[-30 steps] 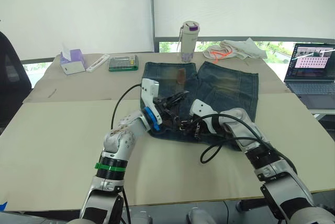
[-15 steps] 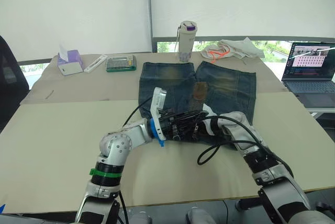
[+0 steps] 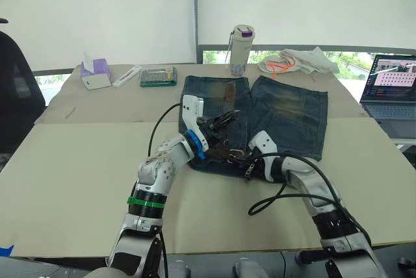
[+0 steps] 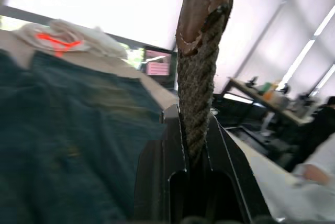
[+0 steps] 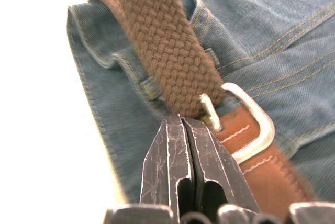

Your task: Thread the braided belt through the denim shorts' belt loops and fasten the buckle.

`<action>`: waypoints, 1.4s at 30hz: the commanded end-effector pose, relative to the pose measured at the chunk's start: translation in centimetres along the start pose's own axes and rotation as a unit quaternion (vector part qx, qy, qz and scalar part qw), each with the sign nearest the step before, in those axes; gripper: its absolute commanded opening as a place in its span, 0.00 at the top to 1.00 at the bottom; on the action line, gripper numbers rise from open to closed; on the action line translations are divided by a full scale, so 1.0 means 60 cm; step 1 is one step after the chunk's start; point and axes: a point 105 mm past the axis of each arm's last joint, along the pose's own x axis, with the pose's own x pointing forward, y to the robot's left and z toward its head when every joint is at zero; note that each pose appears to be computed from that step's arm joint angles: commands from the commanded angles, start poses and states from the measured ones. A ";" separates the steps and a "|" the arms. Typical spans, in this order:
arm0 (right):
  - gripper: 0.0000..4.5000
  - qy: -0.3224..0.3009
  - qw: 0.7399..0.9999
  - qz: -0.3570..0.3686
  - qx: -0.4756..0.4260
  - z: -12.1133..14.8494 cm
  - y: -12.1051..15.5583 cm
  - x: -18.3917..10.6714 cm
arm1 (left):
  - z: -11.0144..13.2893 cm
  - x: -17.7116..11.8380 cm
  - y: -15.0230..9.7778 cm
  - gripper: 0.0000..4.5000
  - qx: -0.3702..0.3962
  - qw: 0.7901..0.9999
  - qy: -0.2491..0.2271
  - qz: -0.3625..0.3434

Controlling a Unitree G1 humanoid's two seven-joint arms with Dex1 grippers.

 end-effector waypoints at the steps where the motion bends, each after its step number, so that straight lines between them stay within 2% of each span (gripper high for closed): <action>1: 0.99 -0.088 0.995 -0.031 -0.019 0.064 -0.013 -0.038 | 0.013 0.012 -0.011 1.00 0.048 0.999 -0.013 -0.012; 3: 0.99 -0.123 0.991 -0.060 -0.014 0.086 -0.024 -0.062 | 0.006 0.017 -0.005 1.00 0.078 0.997 -0.007 0.005; 4: 0.93 -0.141 0.988 -0.067 -0.003 0.098 -0.026 -0.075 | 0.000 0.019 -0.001 1.00 0.096 0.995 -0.001 0.019; 9: 0.58 -0.221 0.965 -0.130 0.056 0.154 -0.034 -0.107 | -0.019 0.028 0.001 1.00 0.200 0.979 0.010 0.042; 12: 0.35 -0.245 0.956 -0.126 0.097 0.179 -0.023 -0.104 | -0.028 0.033 0.005 1.00 0.259 0.964 0.018 0.060; 18: 0.35 -0.246 0.943 -0.110 0.196 0.197 -0.002 -0.065 | -0.045 0.047 0.000 1.00 0.355 0.931 0.024 0.083; 23: 0.35 -0.226 0.940 -0.119 0.225 0.190 -0.001 -0.047 | -0.044 0.047 0.002 1.00 0.374 0.922 0.016 0.098; 30: 0.35 -0.218 0.935 -0.135 0.244 0.184 -0.012 -0.041 | -0.046 0.044 -0.010 1.00 0.371 0.925 0.006 0.077; 34: 0.60 -0.230 0.928 -0.138 0.257 0.190 -0.018 -0.040 | -0.057 0.041 -0.019 1.00 0.350 0.935 0.013 0.056; 39: 0.99 -0.230 0.929 -0.139 0.256 0.190 -0.020 -0.042 | -0.058 0.039 -0.025 1.00 0.342 0.939 0.007 0.039; 41: 0.99 -0.229 0.928 -0.140 0.257 0.189 -0.019 -0.043 | -0.059 0.037 -0.026 1.00 0.334 0.942 0.006 0.032; 42: 1.00 -0.229 0.928 -0.140 0.257 0.190 -0.019 -0.042 | -0.060 0.036 -0.027 0.92 0.325 0.945 0.007 0.025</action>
